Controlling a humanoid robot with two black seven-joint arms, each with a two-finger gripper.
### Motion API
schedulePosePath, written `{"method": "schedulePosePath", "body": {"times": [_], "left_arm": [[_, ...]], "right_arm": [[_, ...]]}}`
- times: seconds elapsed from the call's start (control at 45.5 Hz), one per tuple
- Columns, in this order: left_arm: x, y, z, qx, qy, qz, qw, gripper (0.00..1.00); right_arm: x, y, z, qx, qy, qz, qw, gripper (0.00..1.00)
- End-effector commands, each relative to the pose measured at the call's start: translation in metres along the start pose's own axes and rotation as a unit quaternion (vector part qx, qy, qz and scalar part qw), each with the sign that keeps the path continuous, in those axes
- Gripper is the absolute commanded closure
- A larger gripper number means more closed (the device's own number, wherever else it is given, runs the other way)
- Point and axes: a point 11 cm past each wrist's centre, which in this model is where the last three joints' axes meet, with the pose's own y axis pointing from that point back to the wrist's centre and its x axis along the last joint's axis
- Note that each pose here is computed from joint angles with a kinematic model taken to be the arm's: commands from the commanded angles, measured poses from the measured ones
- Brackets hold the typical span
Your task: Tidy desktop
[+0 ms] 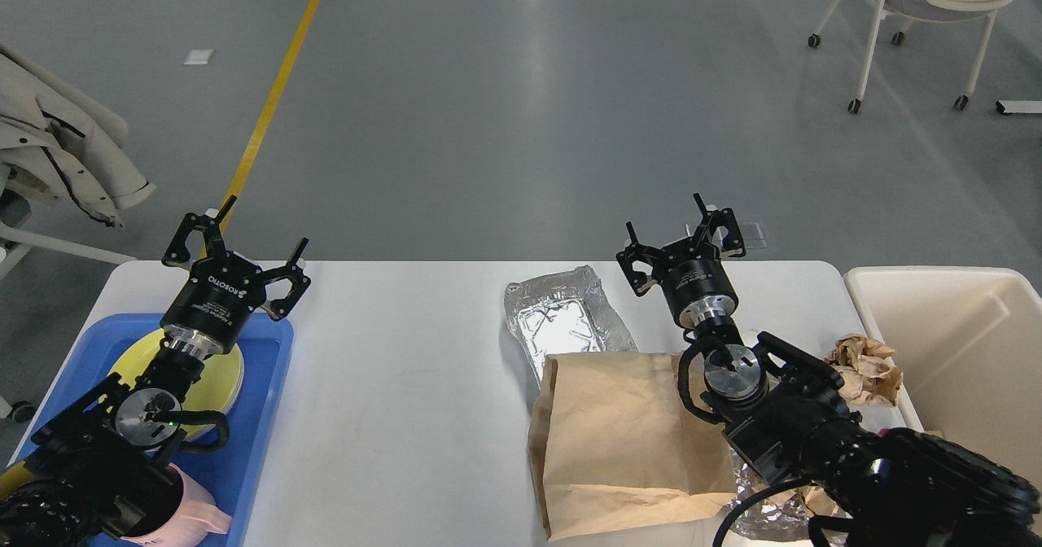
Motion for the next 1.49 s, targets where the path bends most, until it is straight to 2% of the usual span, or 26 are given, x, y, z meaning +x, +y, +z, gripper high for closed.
{"method": "schedulePosePath", "body": {"times": [0.0,1.054,1.142,1.229,1.383,1.471], "left_arm": [[0.000,0.000,0.000,0.000,0.000,0.000,1.000,0.00],[0.000,0.000,-0.001,0.000,0.001,0.001,1.000,0.00],[0.000,0.000,0.000,0.000,0.000,0.000,1.000,0.00],[0.000,0.000,0.000,0.000,0.000,0.000,1.000,0.00],[0.000,0.000,0.000,0.000,0.000,0.000,1.000,0.00],[0.000,0.000,-0.001,0.000,0.001,0.001,1.000,0.00]], "right_arm": [[0.000,0.000,0.000,0.000,0.000,0.000,1.000,0.00],[-0.005,-0.002,0.004,-0.004,-0.003,-0.006,1.000,0.00],[-0.026,-0.012,0.004,-0.008,-0.005,-0.030,1.000,0.00],[-0.071,-0.031,-0.005,-0.012,-0.005,-0.084,0.996,0.00],[-0.128,-0.058,-0.082,0.039,0.031,-0.146,0.988,0.00],[-0.145,-0.064,-0.097,0.052,0.036,-0.160,0.985,0.00]]}}
